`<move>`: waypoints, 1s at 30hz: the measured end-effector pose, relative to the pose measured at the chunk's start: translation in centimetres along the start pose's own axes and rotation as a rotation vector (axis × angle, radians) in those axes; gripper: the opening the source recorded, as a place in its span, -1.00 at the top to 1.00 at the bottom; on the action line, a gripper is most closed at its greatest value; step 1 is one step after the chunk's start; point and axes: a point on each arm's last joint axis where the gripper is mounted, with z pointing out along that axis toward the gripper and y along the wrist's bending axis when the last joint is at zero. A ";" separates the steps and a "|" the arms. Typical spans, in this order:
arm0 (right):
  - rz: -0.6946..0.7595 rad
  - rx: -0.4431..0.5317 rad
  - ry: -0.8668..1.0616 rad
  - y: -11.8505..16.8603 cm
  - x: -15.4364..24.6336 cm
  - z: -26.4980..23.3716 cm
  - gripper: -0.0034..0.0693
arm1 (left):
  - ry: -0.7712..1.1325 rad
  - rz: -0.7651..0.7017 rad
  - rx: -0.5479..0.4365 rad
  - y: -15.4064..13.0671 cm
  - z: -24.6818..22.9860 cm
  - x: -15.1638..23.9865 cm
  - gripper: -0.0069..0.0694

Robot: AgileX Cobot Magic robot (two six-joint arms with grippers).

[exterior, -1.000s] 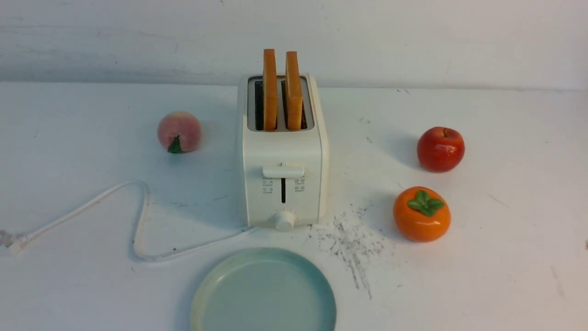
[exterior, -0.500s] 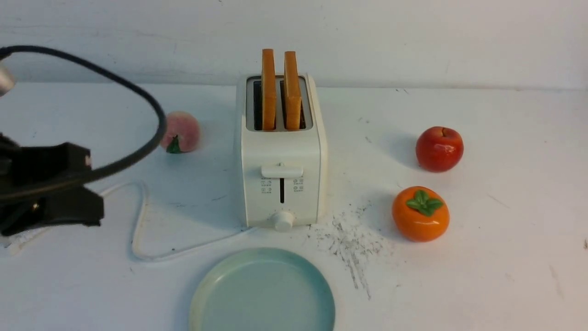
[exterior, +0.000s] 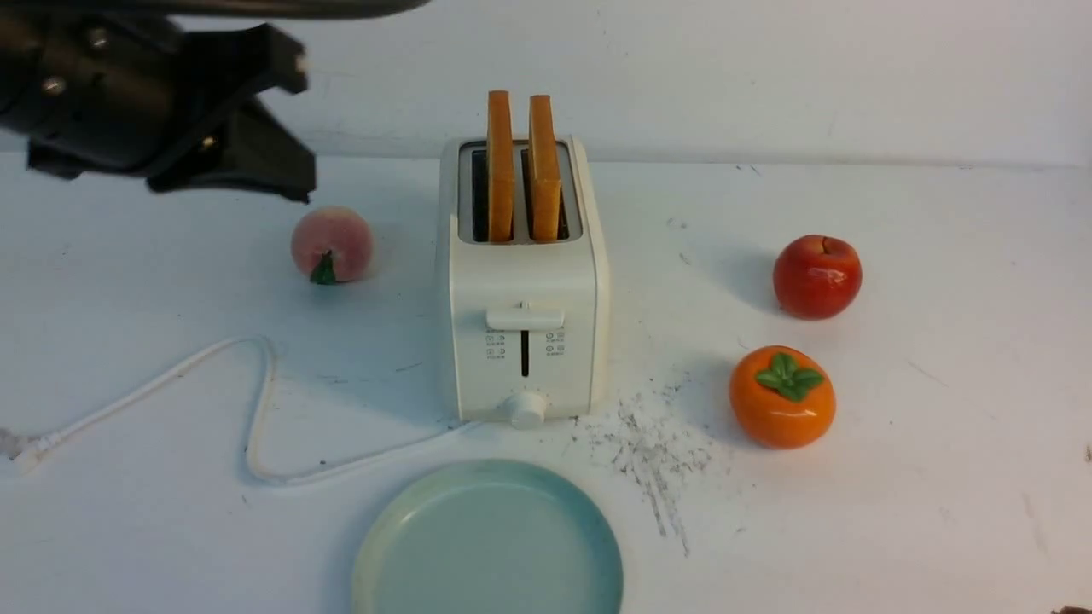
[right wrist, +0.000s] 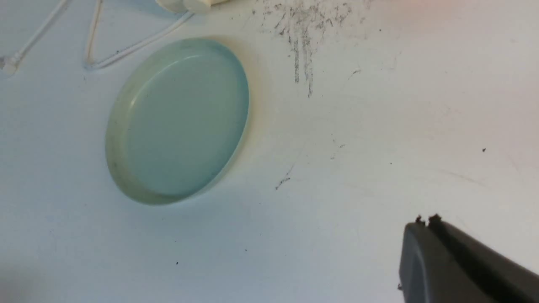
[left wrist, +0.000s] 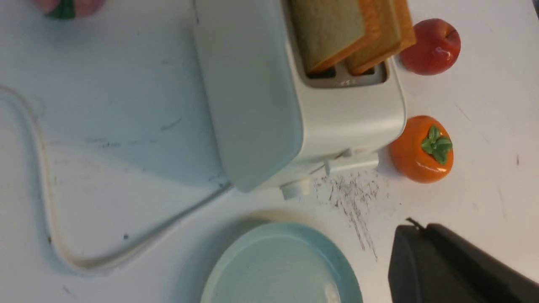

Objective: Take toasted bread from bread machine on white table place on plate.
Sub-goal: 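Reach for a toast slice standing in the toaster with the left gripper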

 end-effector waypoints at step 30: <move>-0.054 0.000 0.001 0.0 0.0 0.0 0.88 | -0.037 0.206 -0.143 -2.1 16.9 -3.5 -0.07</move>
